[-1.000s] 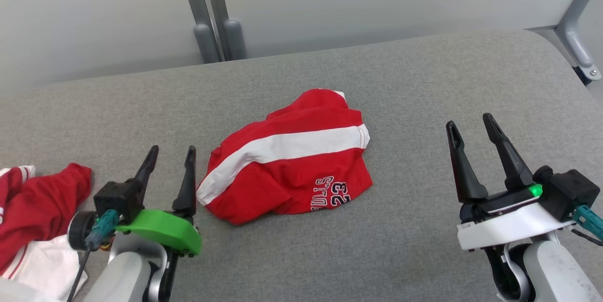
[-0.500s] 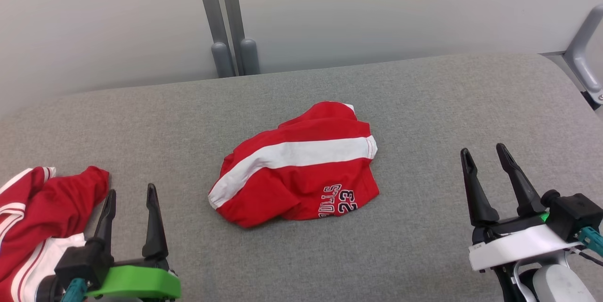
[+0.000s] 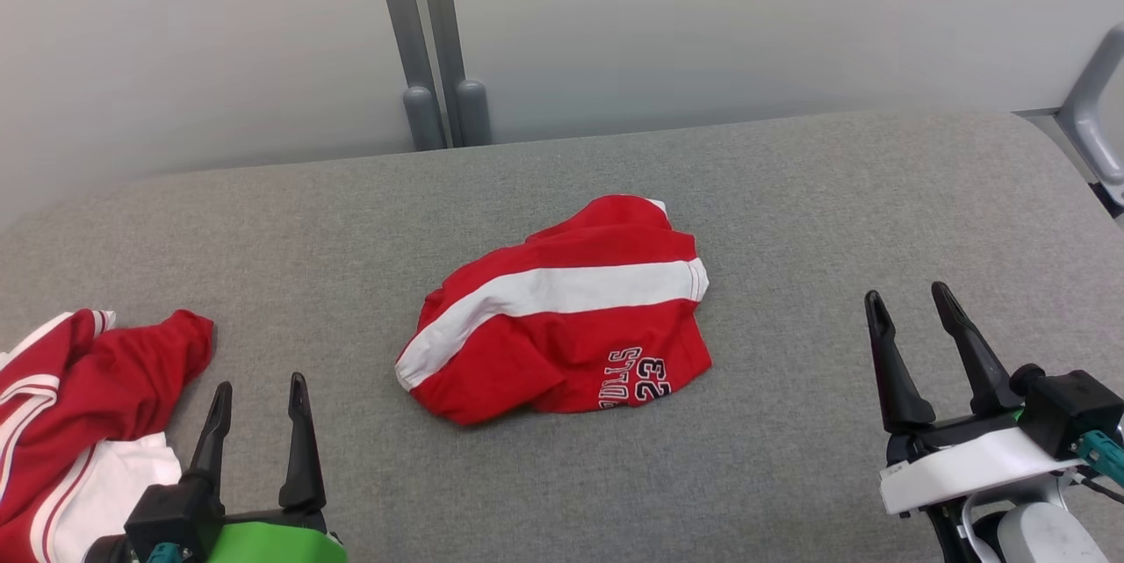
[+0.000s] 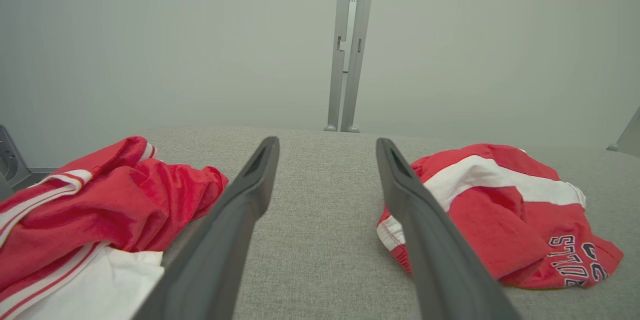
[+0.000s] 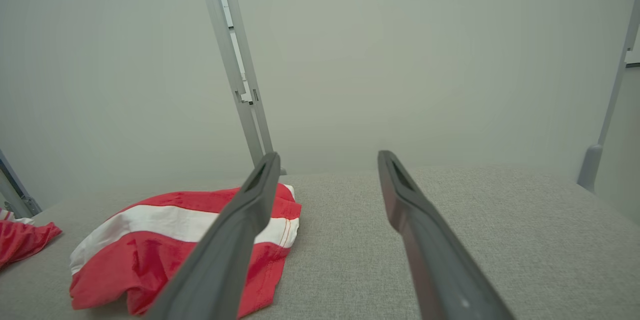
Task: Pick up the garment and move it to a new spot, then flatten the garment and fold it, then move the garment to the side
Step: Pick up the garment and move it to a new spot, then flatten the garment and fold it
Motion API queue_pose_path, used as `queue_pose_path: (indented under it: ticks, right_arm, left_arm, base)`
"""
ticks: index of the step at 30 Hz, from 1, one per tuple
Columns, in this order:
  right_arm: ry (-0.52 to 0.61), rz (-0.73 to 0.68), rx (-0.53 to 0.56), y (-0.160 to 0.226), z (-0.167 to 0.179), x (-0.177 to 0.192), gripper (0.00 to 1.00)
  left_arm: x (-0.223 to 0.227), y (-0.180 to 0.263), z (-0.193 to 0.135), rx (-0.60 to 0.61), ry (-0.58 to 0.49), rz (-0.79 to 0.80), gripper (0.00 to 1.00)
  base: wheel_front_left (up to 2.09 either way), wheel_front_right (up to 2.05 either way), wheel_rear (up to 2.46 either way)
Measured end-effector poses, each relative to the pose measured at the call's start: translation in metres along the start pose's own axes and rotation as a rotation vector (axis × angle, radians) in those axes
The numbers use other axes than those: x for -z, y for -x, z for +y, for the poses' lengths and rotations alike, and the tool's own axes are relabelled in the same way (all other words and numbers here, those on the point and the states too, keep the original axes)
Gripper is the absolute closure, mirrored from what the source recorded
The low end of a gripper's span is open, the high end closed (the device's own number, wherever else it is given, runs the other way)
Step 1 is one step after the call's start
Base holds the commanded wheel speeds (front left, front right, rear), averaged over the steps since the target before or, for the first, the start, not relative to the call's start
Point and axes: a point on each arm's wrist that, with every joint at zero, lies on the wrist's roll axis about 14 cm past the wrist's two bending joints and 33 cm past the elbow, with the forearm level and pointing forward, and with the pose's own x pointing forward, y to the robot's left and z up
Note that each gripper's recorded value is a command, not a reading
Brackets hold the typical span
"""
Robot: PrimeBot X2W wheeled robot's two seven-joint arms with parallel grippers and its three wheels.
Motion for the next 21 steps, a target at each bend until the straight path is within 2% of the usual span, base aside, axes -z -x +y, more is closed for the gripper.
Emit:
queue_pose_path:
  ticks: [12, 14, 21]
  right_arm:
    - [0.030, 0.041, -0.018, 0.001, 0.002, 0.012, 0.00]
    - [0.057, 0.075, -0.043, 0.002, 0.005, 0.021, 0.00]
    - [-0.007, 0.235, -0.089, -0.016, 0.009, 0.067, 0.00]
  left_arm:
    - [0.012, 0.000, -0.001, 0.010, 0.008, 0.034, 0.00]
    - [0.025, 0.002, -0.004, 0.016, 0.031, 0.076, 0.00]
    - [0.055, -0.015, -0.024, 0.076, 0.126, 0.240, 0.00]
  base:
    - [0.00, 0.00, 0.00]
    - [0.00, 0.00, 0.00]
    - [0.00, 0.00, 0.00]
